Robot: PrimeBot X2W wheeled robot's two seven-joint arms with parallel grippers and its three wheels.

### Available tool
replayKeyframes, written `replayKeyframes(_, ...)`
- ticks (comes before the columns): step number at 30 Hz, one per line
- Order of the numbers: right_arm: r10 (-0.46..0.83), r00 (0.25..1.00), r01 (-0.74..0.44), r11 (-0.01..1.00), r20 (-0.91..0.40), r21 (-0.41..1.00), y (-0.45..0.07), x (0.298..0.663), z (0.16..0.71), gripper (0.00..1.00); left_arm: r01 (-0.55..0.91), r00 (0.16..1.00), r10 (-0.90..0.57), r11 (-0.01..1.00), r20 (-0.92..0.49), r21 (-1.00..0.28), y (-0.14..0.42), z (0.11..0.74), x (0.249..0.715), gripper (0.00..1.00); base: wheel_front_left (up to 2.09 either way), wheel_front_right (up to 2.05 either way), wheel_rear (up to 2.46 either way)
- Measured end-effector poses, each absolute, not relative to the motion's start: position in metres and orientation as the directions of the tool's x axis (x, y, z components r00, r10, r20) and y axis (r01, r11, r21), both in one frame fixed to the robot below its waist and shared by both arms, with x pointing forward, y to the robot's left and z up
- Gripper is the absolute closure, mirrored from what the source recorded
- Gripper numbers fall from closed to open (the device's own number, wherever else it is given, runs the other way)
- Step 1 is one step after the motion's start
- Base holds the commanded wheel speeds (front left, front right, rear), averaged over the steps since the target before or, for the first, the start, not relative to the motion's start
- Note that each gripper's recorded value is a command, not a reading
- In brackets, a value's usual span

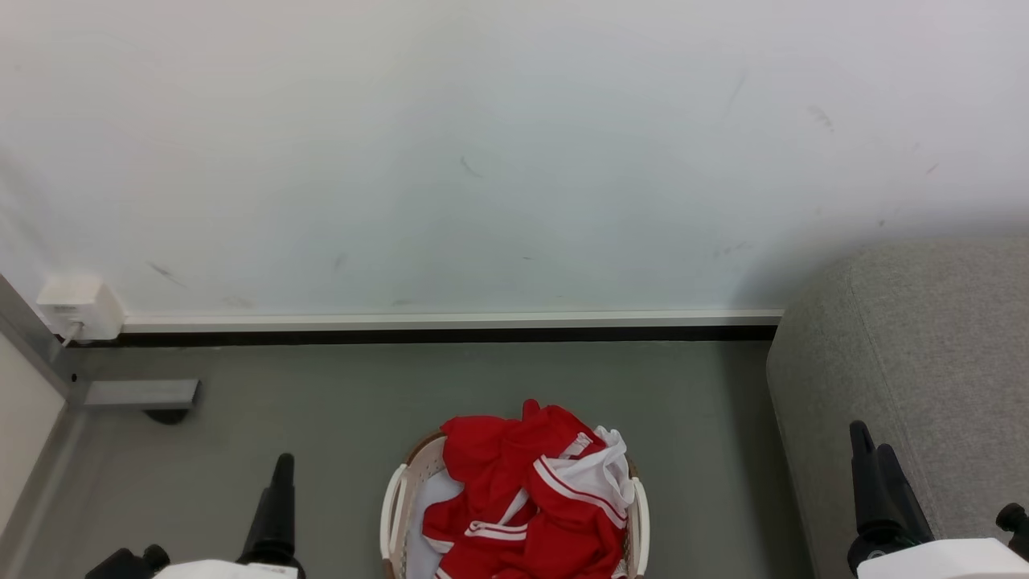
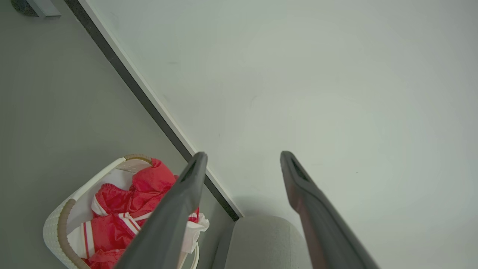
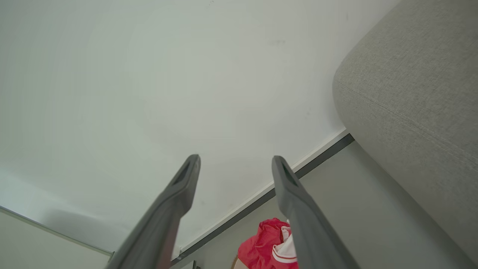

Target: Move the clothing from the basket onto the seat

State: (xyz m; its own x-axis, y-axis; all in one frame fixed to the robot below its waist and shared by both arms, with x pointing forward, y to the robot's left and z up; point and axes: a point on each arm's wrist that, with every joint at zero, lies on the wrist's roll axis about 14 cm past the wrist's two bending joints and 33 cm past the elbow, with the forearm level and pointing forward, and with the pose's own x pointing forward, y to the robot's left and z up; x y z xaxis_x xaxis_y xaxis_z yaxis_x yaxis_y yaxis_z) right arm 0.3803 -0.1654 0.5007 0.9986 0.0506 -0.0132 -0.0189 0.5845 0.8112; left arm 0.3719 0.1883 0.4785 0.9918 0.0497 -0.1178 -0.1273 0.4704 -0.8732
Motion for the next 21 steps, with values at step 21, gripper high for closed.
replayKeyframes(21,0.101,0.994,-0.103,0.799,0.036,0.592,-0.148,0.381,0.510,0.00,-0.048,0.999,0.035,0.794,-0.033,-0.606,0.179,0.498,0.376,0.00,0.00,0.00,0.00)
